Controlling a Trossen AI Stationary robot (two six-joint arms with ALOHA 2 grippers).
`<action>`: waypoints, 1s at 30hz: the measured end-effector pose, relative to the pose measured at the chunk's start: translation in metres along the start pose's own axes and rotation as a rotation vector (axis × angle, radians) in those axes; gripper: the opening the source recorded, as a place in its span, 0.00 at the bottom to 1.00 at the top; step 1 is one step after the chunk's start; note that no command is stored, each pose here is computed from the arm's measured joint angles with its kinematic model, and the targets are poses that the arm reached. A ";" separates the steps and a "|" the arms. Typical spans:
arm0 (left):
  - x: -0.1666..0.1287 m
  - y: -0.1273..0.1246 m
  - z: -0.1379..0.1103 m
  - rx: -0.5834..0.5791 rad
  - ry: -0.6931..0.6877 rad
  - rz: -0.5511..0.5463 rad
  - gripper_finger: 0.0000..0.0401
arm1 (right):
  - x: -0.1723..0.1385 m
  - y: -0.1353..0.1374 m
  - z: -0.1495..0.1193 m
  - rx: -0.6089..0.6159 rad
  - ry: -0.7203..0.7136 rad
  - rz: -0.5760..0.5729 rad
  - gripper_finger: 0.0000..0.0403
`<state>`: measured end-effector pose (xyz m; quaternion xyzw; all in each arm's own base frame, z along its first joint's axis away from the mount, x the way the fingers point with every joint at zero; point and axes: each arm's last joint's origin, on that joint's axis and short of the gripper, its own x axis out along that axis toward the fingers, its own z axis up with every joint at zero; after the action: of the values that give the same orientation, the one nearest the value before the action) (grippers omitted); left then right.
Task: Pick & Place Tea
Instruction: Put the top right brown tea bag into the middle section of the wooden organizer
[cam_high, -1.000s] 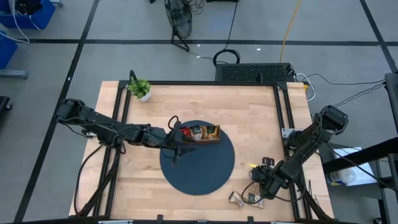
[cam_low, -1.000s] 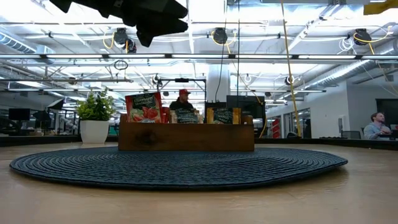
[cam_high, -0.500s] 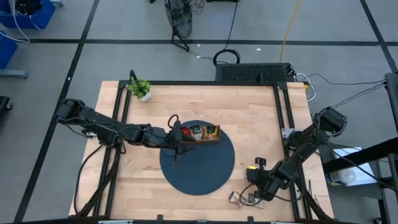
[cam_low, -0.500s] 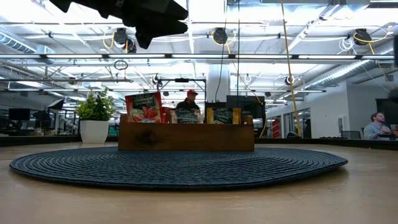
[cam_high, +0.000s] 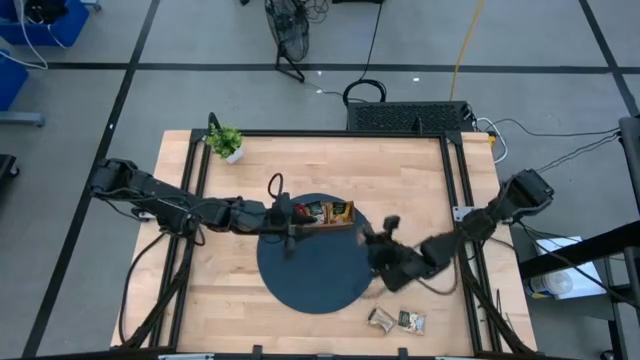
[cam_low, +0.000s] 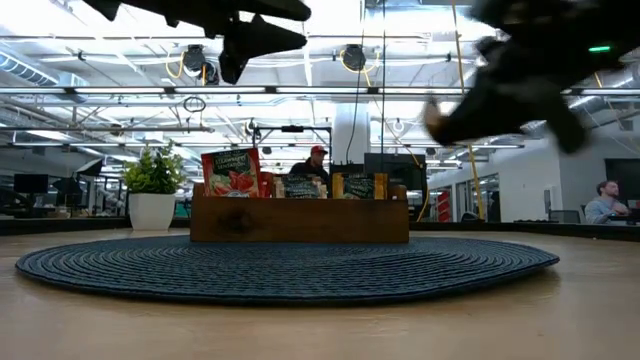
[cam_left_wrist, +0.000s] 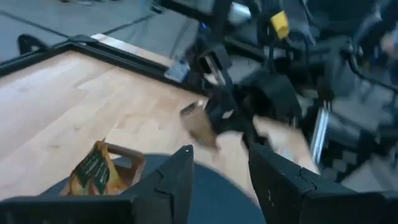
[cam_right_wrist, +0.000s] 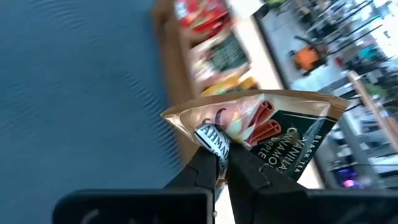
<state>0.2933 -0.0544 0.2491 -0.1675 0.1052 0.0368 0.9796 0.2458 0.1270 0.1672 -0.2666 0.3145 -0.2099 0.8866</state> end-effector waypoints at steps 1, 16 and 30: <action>0.002 0.002 0.001 -0.036 -0.018 0.012 0.38 | 0.007 -0.005 0.004 -0.007 -0.008 -0.015 0.02; 0.043 0.045 -0.005 -0.323 -0.100 0.054 0.39 | 0.073 -0.027 0.022 -0.052 -0.126 -0.052 0.02; 0.056 0.051 -0.023 -0.330 -0.052 0.066 0.37 | 0.081 -0.023 0.028 -0.049 -0.211 -0.078 0.02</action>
<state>0.3375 -0.0122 0.1991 -0.3217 0.0777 0.0899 0.9394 0.3178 0.0753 0.1638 -0.3207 0.2136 -0.2074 0.8992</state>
